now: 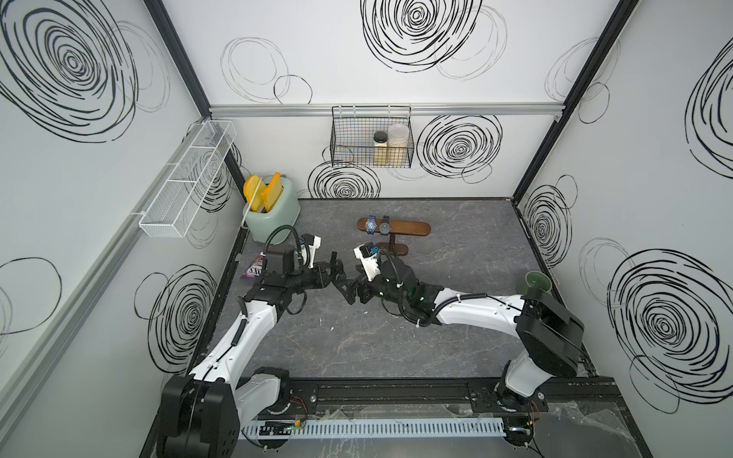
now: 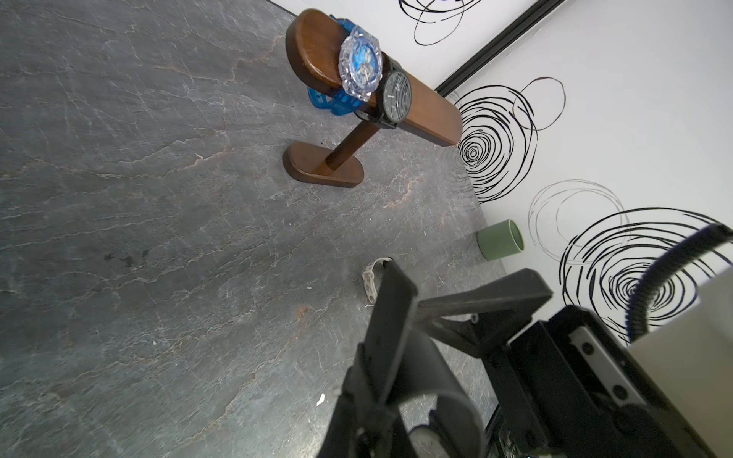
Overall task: Place watch on stand
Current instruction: Pick up the watch at the center of the board.
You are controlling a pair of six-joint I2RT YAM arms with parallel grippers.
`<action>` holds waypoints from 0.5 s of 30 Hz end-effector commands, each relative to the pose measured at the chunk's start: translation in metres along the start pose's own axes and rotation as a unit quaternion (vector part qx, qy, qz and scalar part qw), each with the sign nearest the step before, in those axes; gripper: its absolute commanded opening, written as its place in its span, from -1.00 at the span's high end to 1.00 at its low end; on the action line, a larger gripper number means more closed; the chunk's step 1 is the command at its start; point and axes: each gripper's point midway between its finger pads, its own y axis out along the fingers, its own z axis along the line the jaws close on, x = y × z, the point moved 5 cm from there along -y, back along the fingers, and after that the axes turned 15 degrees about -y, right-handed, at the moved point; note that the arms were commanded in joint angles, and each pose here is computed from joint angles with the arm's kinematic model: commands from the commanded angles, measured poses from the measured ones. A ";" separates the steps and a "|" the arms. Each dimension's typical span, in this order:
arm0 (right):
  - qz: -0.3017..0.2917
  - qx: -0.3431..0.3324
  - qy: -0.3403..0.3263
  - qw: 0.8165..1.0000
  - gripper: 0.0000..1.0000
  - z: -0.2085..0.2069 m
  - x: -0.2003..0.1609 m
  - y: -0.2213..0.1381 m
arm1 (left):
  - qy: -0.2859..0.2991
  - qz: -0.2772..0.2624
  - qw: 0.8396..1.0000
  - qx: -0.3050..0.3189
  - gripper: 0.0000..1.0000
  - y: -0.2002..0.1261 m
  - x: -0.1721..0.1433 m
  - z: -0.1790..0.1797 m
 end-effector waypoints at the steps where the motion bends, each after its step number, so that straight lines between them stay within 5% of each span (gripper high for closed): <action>1: -0.029 0.021 0.019 0.999 -0.97 0.008 0.016 0.005 | 0.010 -0.003 1.000 -0.015 1.00 0.001 0.001 -0.005; 8: -0.028 0.029 0.023 0.999 -0.92 0.010 0.016 0.012 | 0.010 -0.003 1.000 -0.015 1.00 0.002 0.001 -0.005; 15: -0.024 0.048 0.028 0.998 -0.58 0.015 0.017 0.019 | 0.010 -0.002 1.000 -0.015 1.00 0.002 0.002 -0.005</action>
